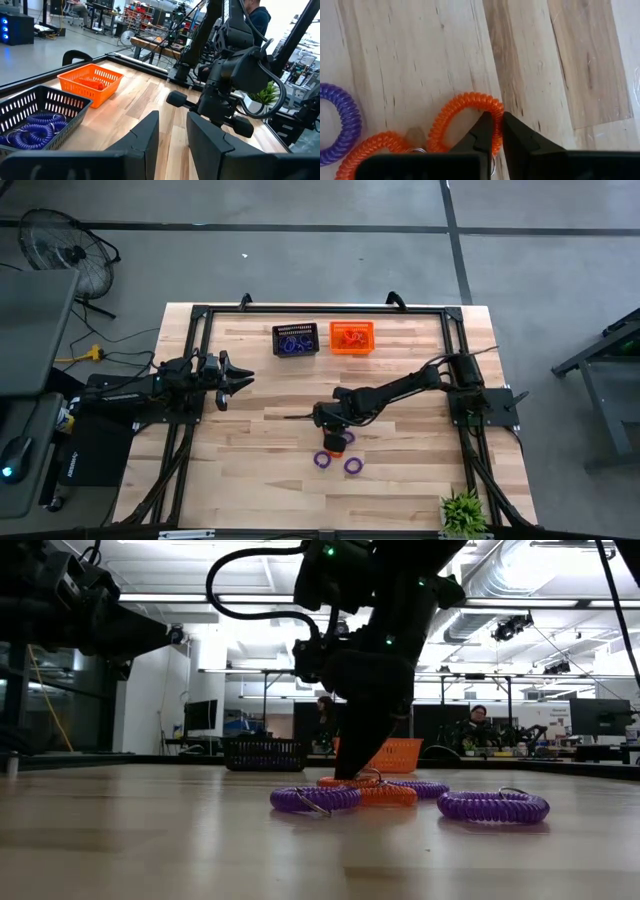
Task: Sort spring keychains
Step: Put the top orange spring keychain into the orange bin
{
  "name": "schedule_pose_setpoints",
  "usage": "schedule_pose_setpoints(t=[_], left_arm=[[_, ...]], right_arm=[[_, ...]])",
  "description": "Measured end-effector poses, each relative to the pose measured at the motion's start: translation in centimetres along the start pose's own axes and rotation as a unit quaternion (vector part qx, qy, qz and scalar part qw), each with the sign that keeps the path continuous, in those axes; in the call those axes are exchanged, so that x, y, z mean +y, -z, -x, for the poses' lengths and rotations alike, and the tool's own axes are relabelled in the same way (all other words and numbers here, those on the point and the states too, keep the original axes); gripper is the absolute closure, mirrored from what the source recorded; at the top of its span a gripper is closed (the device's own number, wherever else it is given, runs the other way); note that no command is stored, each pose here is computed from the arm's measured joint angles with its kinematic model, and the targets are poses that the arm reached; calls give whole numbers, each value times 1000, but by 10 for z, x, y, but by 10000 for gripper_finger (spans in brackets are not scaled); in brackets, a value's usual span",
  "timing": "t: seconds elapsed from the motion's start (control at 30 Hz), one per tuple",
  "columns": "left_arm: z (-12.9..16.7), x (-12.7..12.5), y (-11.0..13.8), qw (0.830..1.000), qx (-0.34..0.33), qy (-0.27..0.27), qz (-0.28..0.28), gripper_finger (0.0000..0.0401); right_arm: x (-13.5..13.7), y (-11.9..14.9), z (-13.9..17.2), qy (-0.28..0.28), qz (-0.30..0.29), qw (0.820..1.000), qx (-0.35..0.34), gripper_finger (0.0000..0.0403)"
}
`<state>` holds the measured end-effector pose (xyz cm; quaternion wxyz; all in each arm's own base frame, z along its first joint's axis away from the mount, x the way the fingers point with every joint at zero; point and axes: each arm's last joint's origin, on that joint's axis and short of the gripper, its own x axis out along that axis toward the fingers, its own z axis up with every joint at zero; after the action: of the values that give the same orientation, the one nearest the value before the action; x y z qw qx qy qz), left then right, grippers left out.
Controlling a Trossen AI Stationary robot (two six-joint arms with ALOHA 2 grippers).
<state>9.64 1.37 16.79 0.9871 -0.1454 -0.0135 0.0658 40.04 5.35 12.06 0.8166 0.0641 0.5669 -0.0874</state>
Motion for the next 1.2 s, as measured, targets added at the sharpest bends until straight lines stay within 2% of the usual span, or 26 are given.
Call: schedule_pose_setpoints(t=[0.33, 0.5, 0.63, 0.93, 1.2], left_arm=[[0, 0, 0, 1000, 0, 0, 0, 302], [0, 0, 0, 1000, 0, 0, 0, 302], [0, 0, 0, 1000, 0, 0, 0, 302], [0, 0, 0, 1000, 0, 0, 0, 302], [0, 0, 0, 1000, 0, 0, 0, 302]], right_arm=[[-1, -3, 8, -4, -30, 999, -12, 382], [-7, -7, 24, 4, -37, 999, -33, 392], [-15, -19, 48, 0, -62, 995, -80, 389], [-45, -35, 97, 9, -109, 980, -165, 389], [-94, -46, 135, 65, -184, 951, -241, 389]])
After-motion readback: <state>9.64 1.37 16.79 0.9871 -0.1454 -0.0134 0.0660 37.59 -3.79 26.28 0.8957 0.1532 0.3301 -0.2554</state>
